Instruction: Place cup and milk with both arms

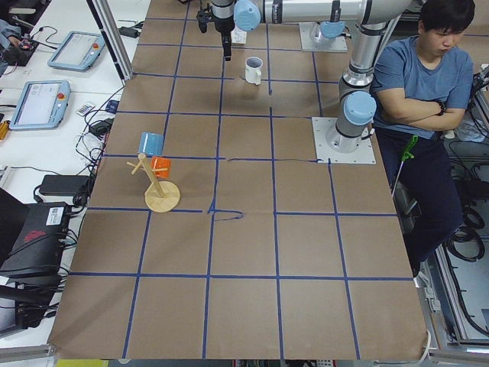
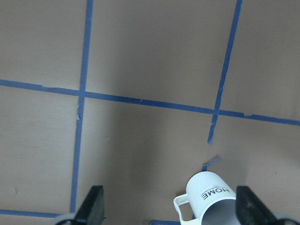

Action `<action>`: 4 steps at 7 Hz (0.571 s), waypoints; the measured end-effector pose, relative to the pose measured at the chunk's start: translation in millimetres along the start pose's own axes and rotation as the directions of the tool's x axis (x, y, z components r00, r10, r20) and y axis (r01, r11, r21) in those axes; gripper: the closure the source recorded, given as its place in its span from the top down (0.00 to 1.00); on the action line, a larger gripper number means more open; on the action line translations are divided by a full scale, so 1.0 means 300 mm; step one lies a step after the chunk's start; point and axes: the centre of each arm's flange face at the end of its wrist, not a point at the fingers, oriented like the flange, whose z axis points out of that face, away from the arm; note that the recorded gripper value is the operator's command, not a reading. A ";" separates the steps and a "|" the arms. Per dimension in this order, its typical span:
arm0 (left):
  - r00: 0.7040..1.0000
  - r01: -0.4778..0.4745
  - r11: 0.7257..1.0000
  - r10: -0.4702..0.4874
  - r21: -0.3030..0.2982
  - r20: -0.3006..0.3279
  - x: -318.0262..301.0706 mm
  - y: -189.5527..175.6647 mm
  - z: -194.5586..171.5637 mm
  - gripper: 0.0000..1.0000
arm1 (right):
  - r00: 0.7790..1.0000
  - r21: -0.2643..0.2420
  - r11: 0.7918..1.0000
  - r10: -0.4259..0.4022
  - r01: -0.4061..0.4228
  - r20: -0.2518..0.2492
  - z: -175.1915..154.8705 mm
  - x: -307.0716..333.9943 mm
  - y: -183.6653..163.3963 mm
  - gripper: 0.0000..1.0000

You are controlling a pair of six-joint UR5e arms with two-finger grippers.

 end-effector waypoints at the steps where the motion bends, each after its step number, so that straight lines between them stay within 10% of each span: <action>1: 1.000 -0.011 1.000 0.011 0.008 0.002 -0.060 0.033 -0.053 1.00 | 1.000 -0.001 1.000 0.025 -0.025 0.012 0.007 -0.070 0.018 0.26; 4: 1.000 -0.016 1.000 0.017 -0.013 0.024 -0.188 0.061 -0.108 1.00 | 0.997 -0.004 0.999 0.033 -0.033 0.067 0.030 -0.266 0.084 0.27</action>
